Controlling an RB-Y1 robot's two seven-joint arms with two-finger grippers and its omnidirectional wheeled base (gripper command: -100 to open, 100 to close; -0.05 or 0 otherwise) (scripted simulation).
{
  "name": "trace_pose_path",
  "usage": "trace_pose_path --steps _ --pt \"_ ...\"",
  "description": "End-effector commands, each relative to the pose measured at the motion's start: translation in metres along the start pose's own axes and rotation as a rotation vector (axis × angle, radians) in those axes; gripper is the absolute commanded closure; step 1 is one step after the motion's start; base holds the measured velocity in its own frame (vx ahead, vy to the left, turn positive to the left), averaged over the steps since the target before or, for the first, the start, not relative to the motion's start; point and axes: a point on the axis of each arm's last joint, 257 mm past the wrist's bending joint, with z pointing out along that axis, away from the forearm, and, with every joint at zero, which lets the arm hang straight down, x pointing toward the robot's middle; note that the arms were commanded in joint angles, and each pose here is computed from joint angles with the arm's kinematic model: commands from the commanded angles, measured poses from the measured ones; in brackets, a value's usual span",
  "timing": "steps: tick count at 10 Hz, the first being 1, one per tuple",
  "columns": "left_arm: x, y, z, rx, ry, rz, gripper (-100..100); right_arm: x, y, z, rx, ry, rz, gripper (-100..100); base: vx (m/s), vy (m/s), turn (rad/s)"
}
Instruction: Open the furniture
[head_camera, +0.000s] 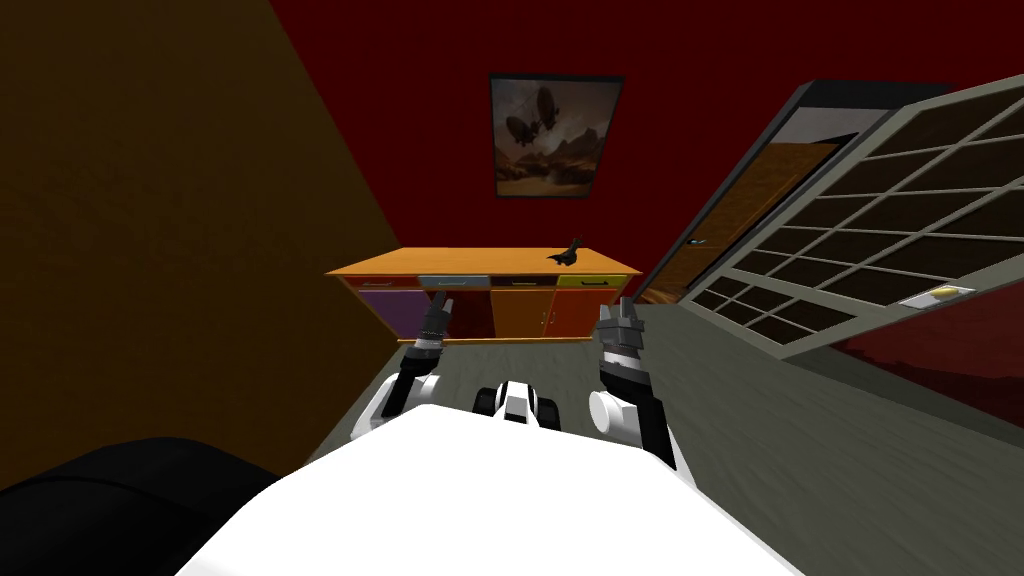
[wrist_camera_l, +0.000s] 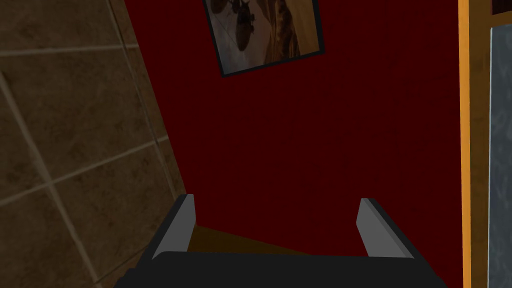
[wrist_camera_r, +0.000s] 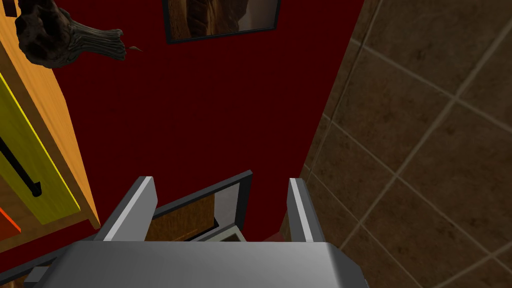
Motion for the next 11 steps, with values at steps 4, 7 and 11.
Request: trace_pose_path --steps 4,7,11 --pt "0.003 0.032 -0.007 0.004 0.044 0.030 -100 0.000 0.000 0.000 0.000 0.000 0.000 0 0.097 -0.066 0.018" --pt "0.002 0.048 -0.011 0.009 0.042 0.033 -100 0.000 0.000 0.000 0.000 0.000 0.000 0 0.107 -0.096 0.020" --pt "0.001 0.073 -0.019 0.007 0.035 0.035 -100 0.000 0.000 0.000 0.000 0.000 0.000 0 0.117 -0.082 0.020"
